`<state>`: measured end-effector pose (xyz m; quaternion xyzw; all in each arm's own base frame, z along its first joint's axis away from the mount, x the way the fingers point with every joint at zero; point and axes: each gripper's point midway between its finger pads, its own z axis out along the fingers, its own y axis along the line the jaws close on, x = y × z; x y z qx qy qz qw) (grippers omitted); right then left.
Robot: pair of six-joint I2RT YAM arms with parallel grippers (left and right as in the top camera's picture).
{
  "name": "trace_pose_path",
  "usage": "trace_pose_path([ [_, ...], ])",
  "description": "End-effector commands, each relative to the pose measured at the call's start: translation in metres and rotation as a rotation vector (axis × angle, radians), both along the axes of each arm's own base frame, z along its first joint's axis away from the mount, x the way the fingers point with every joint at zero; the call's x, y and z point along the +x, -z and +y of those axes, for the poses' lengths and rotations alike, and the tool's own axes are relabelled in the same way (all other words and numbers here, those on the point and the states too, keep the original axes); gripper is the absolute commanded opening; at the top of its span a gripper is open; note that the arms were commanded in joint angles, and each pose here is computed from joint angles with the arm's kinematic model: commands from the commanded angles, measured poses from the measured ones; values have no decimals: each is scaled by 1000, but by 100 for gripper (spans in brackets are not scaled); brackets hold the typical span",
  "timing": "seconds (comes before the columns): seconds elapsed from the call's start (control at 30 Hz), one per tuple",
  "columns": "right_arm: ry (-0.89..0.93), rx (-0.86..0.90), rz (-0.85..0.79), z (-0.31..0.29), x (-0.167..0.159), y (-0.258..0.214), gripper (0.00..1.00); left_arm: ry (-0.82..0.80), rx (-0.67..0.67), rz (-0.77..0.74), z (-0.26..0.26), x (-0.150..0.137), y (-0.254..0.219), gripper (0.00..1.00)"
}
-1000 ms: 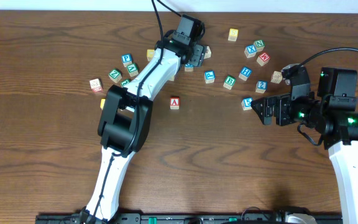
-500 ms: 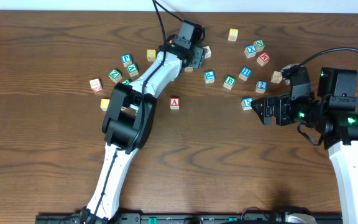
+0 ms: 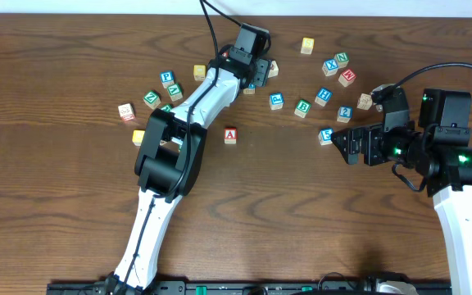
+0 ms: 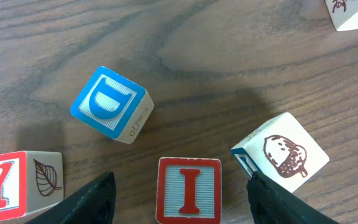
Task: Spell out AI2
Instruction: 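Lower the left gripper and close it on the red 'I' block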
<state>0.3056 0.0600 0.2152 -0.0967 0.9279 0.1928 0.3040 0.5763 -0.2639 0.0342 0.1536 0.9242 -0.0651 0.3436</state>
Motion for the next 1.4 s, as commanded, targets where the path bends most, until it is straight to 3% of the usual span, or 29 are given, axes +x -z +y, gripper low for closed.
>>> trace_pose_path([
  [0.0,-13,7,-26,1,2,-9,99,-25,5,-1,4,5,6,66],
  [0.97,-13,7,-27,1,2,-9,99,-38,-4,8,4,5,13,44],
  [1.37,-13,7,-27,1,2,-9,99,-38,-17,-19,3,7,-8,36],
])
